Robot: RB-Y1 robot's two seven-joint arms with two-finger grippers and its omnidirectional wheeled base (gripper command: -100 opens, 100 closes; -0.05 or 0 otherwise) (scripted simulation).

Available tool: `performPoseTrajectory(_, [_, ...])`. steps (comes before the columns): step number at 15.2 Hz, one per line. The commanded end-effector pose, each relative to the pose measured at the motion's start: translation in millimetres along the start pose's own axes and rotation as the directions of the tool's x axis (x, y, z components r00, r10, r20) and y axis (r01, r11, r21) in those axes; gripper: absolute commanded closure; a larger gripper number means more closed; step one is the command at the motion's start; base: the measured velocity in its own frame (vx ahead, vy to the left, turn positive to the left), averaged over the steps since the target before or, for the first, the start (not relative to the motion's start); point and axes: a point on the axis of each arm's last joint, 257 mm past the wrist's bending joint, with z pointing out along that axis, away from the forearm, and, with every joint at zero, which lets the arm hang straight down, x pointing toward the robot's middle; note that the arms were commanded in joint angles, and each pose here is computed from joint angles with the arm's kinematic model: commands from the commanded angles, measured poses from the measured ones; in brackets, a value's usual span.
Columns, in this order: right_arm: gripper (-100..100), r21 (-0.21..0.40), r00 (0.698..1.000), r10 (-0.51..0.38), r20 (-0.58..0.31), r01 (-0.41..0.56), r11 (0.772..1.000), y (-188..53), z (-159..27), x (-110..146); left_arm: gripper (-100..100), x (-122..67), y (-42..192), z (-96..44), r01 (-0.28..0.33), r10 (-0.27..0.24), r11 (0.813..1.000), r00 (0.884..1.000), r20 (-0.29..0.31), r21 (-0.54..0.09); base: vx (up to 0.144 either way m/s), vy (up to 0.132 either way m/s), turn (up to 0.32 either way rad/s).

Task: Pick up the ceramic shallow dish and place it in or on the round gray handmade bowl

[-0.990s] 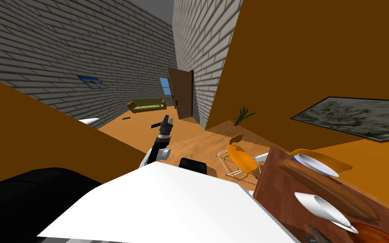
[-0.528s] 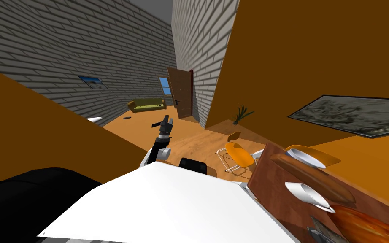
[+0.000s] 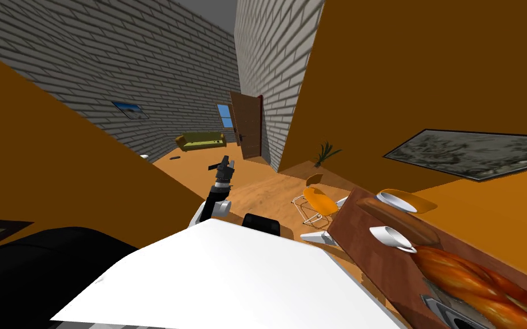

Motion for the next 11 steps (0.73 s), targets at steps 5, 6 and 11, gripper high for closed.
performPoseTrajectory(5, [100, 0.027, 0.994, -0.093, 0.049, 0.091, 0.995, -17, 0.5, -40, 0, 0.1, 0, 0.1, 0.0, 0.0, 1.0, 1.0, 0.0, 0.0, -0.228, 0.08, 0.013])
performPoseTrajectory(6, [100, 0.03, 0.994, -0.101, 0.05, 0.099, 0.995, -18, 0.3, -41, 0, 0.1, 0, 0.1, 0.0, 0.0, 1.0, 1.0, 0.0, 0.0, -0.225, 0.068, 0.038])
performPoseTrajectory(11, [100, 0.043, 0.99, -0.134, 0.043, 0.132, 0.99, -26, -0.5, -41, 0, 0.0, 0, 0.0, 0.0, 0.0, 1.0, 1.0, 0.0, 0.0, -0.106, 0.068, 0.048])
